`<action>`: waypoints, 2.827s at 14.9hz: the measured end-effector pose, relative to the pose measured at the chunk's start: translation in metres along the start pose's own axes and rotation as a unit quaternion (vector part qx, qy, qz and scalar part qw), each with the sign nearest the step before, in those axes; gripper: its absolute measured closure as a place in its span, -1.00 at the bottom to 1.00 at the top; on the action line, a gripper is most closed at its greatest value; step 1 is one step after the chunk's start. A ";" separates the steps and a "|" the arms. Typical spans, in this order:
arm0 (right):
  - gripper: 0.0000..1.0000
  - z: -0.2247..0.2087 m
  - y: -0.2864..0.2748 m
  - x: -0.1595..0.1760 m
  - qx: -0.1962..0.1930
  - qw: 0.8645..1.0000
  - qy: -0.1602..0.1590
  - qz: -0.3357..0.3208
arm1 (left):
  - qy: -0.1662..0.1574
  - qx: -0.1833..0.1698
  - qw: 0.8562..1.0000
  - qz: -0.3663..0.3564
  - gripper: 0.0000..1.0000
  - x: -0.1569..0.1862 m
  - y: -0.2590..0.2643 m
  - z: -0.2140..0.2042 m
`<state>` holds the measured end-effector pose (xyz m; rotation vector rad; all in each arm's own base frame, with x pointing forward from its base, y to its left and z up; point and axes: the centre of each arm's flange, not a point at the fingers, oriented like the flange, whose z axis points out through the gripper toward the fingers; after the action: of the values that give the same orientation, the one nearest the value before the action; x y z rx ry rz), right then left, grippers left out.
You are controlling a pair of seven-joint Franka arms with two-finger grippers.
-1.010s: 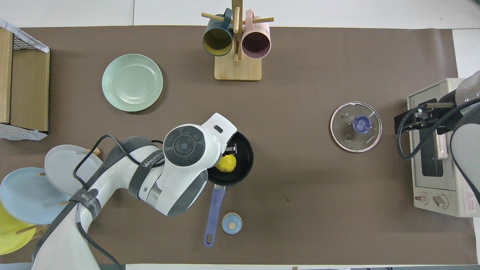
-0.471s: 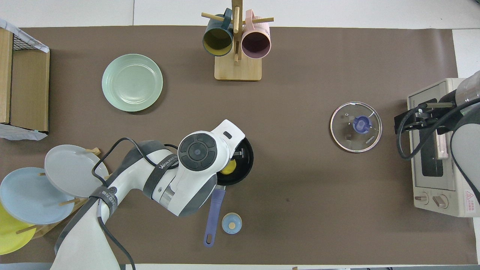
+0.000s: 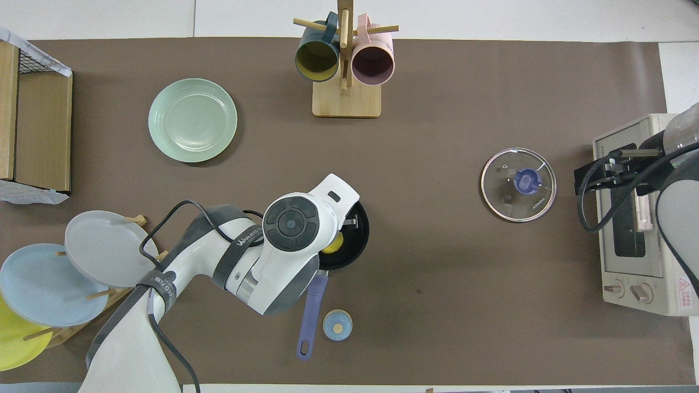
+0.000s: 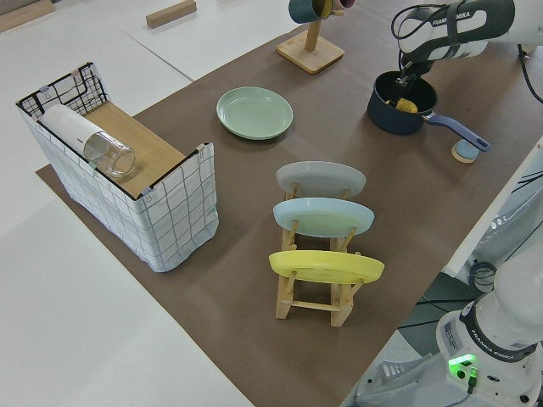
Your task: Transfer potato from pot to plate
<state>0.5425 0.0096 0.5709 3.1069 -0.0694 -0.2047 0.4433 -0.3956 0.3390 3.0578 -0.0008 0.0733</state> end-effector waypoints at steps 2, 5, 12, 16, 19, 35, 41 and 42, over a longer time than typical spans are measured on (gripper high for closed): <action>-1.00 0.000 0.000 0.000 0.000 1.000 0.000 0.000 | 0.004 -0.002 1.000 0.000 -0.04 0.001 0.001 -0.002; -1.00 0.000 0.000 0.000 0.000 1.000 0.000 0.000 | 0.008 -0.005 1.000 0.000 0.21 0.003 0.003 -0.006; -1.00 0.000 0.000 0.000 0.000 1.000 0.000 0.000 | 0.009 -0.006 1.000 -0.002 0.98 0.007 0.007 -0.019; -1.00 0.000 0.000 0.000 0.000 1.000 0.000 0.000 | 0.008 -0.005 1.000 -0.002 0.98 0.008 0.007 -0.031; -1.00 0.000 0.000 0.000 0.000 1.000 0.000 0.000 | 0.008 -0.005 1.000 -0.007 0.76 0.004 0.011 -0.032; -1.00 0.000 0.000 0.000 0.000 1.000 0.000 0.000 | -0.023 0.027 0.996 -0.080 -1.00 -0.058 0.033 -0.012; -1.00 0.000 0.000 0.000 0.000 1.000 0.000 0.000 | -0.020 0.029 0.994 -0.100 -1.00 -0.016 -0.008 -0.010; -1.00 0.000 0.000 0.000 0.000 1.000 0.000 0.000 | -0.020 0.029 0.994 -0.100 -1.00 -0.012 -0.013 -0.009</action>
<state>0.5425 0.0096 0.5710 3.1069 -0.0693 -0.2046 0.4313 -0.3816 0.3468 3.0966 0.3107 -0.0017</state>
